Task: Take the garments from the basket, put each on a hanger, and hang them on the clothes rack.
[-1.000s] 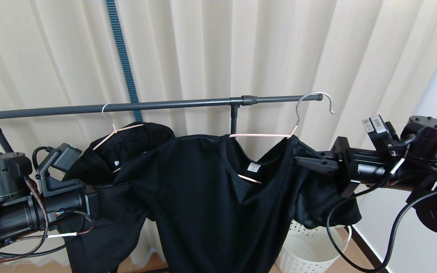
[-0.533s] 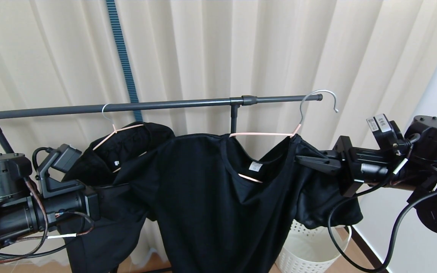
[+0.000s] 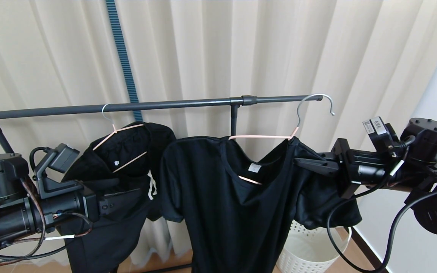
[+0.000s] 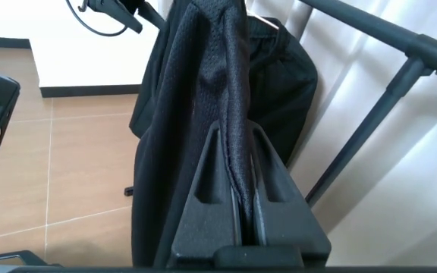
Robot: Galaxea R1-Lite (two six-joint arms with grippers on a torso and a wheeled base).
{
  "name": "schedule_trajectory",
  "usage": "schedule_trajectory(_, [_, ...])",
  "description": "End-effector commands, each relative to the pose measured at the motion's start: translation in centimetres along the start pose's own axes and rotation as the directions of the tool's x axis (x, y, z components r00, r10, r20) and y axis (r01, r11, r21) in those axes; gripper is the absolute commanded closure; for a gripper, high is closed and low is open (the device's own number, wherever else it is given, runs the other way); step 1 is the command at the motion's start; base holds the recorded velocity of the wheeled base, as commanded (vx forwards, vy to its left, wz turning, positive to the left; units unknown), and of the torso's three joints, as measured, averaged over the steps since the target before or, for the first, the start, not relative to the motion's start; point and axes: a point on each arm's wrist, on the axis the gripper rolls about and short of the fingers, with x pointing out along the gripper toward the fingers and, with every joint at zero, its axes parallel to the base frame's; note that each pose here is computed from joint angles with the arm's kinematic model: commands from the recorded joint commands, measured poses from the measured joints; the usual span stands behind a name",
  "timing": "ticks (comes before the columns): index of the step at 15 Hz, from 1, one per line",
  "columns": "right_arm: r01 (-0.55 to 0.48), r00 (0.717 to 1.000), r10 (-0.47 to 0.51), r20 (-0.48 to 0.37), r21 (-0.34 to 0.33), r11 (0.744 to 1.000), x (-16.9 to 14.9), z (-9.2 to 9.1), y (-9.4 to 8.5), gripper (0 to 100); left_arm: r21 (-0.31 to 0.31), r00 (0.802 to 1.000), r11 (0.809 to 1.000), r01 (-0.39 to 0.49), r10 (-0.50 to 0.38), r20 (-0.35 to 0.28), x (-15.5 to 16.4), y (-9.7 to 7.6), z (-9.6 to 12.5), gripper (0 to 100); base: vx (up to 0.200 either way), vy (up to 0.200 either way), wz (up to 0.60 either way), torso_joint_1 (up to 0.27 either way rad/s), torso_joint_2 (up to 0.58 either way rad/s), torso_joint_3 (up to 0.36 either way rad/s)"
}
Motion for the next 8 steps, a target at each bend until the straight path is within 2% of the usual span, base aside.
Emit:
schedule_trajectory(1, [-0.040, 0.999, 0.040, -0.013, 0.035, 0.999, 1.2, -1.2, 0.3, 100, -0.016, 0.999, 1.000, 0.025, -0.024, 0.034, -0.4, -1.1, 0.9, 0, 0.000, 0.000, 0.00, 0.000, 0.00, 0.000])
schedule_trajectory(2, [-0.066, 0.998, 0.067, -0.022, 0.059, 0.996, 2.1, -2.0, 0.5, 100, -0.048, 0.997, 0.998, 0.049, -0.046, 0.060, -0.5, -1.9, 1.7, 0, 0.000, 0.000, 0.00, 0.000, 0.00, 0.000])
schedule_trajectory(4, [-0.106, 0.993, 0.110, -0.037, 0.096, 0.990, 3.4, -3.3, 1.2, 100, -0.069, 0.987, 0.992, 0.102, -0.092, 0.133, -1.6, -3.9, 4.2, 0, 0.000, 0.000, 0.00, 0.000, 0.00, 0.000])
schedule_trajectory(5, [-0.117, 0.992, 0.122, -0.043, 0.112, 0.987, 3.8, -3.8, 1.3, 100, -0.063, 0.984, 0.989, 0.135, -0.127, 0.122, -2.1, -5.3, 5.1, 0, 0.000, 0.000, 0.00, 0.000, 0.00, 0.000])
schedule_trajectory(6, [-0.128, 0.990, 0.134, -0.044, 0.118, 0.985, 4.1, -4.0, 1.5, 100, -0.068, 0.985, 0.988, 0.141, -0.133, 0.111, -2.6, -6.0, 5.9, 0, 0.000, 0.000, 0.00, 0.000, 0.00, 0.000])
schedule_trajectory(7, [-0.143, 0.987, 0.151, -0.049, 0.131, 0.981, 4.4, -4.3, 1.9, 100, -0.096, 0.991, 0.988, 0.121, -0.116, 0.060, -3.1, -7.1, 6.9, 0, 0.000, 0.000, 0.00, 0.000, 0.00, 0.000])
schedule_trajectory(8, [-0.155, 0.985, 0.164, -0.051, 0.137, 0.978, 4.8, -4.5, 2.2, 100, -0.095, 0.995, 0.991, 0.097, -0.094, 0.033, -3.0, -7.9, 8.0, 0, 0.000, 0.000, 0.00, 0.000, 0.00, 0.000])
